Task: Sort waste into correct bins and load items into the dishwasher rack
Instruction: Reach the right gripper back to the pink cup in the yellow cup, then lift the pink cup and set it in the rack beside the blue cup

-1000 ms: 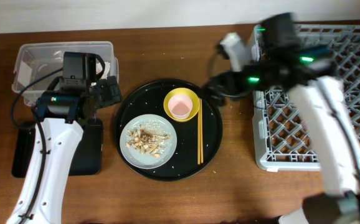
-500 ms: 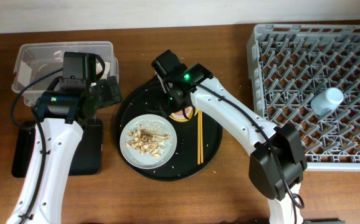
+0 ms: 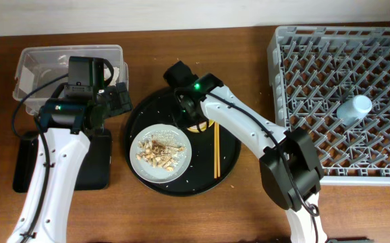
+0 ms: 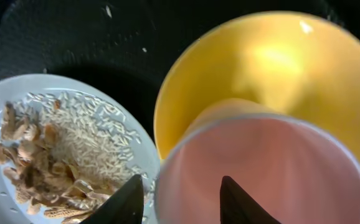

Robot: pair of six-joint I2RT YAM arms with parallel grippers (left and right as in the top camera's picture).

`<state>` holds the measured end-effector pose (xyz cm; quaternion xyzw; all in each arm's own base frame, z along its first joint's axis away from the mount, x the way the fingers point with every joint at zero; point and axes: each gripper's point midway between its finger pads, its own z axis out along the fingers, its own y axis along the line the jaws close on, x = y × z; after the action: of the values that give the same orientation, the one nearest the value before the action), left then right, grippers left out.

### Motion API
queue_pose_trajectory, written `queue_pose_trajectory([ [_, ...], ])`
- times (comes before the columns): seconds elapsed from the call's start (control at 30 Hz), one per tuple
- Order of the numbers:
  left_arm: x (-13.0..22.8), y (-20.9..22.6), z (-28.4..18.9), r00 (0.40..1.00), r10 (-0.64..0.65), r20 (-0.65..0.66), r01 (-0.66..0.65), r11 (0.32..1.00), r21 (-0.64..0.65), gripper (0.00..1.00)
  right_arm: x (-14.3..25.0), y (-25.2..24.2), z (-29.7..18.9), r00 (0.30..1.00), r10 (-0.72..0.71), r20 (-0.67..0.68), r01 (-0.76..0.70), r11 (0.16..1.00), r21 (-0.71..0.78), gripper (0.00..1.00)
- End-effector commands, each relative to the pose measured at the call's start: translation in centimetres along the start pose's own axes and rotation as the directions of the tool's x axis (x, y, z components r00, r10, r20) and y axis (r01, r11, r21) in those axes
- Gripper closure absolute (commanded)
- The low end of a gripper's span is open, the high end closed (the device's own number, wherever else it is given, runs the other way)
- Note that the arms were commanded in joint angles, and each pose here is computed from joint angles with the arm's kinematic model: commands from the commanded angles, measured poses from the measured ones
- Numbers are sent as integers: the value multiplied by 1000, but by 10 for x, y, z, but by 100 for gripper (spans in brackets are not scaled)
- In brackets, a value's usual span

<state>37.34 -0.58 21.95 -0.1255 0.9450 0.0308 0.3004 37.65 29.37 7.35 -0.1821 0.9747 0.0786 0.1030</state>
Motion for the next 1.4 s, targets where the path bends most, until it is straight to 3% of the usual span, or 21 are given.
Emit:
queue_pose_trajectory([
  [0.0,-2,3,-3,1000,7,13,-7,1000,-6,1,4,3,5,1000,5,-10,-5,1000,9,67],
  [0.1,-2,3,-3,1000,7,13,-7,1000,-6,1,-3,11,-5,1000,5,4,-4,999,-32,80],
  [0.13,-2,3,-3,1000,7,13,-7,1000,-6,1,-9,13,-16,1000,6,21,-5,999,-39,96],
  [0.2,-2,3,-3,1000,7,13,-7,1000,-6,1,-18,12,-38,999,33,40,-31,999,-44,96],
  [0.33,-2,3,-3,1000,7,13,-7,1000,-6,0,-46,-23,-142,984,118,135,-113,993,-48,96],
  [0.4,-2,3,-3,1000,7,13,-7,1000,-6,1,-49,-91,-227,950,180,256,-181,983,-20,96],
  [0.47,-2,3,-3,1000,7,13,-7,1000,-6,1,-27,-180,-288,869,354,346,-380,925,9,96],
  [0.57,-2,3,-3,1000,7,13,-7,1000,-6,1,6,-276,-321,769,494,407,-533,846,-20,96],
  [0.63,-2,3,-3,1000,7,13,-7,1000,-6,1,54,-357,-331,647,636,421,-704,710,11,96],
  [0.7,-2,3,-3,1000,7,13,-7,1000,-6,1,92,-405,-337,539,724,431,-799,601,-10,96],
  [0.73,-2,3,-3,1000,7,13,-7,1000,-6,1,106,-427,-339,477,765,432,-821,563,-90,96],
  [0.93,-2,3,-3,1000,7,13,-7,1000,-6,1,128,-507,-287,439,799,412,-679,595,-430,96],
  [1.03,-2,3,-3,1000,7,13,-7,1000,-6,0,107,-510,-252,477,724,498,-426,686,-590,96],
  [1.1,-2,3,-3,1000,7,13,-7,1000,-6,1,102,-507,-231,459,709,535,-299,691,-658,96],
  [1.3,-2,3,-3,1000,7,13,-7,1000,-6,1,118,-508,-173,457,703,545,-285,696,-659,96],
  [1.37,-2,3,-3,1000,7,13,-7,1000,-6,1,123,-517,-164,439,749,497,-380,655,-653,96],
])
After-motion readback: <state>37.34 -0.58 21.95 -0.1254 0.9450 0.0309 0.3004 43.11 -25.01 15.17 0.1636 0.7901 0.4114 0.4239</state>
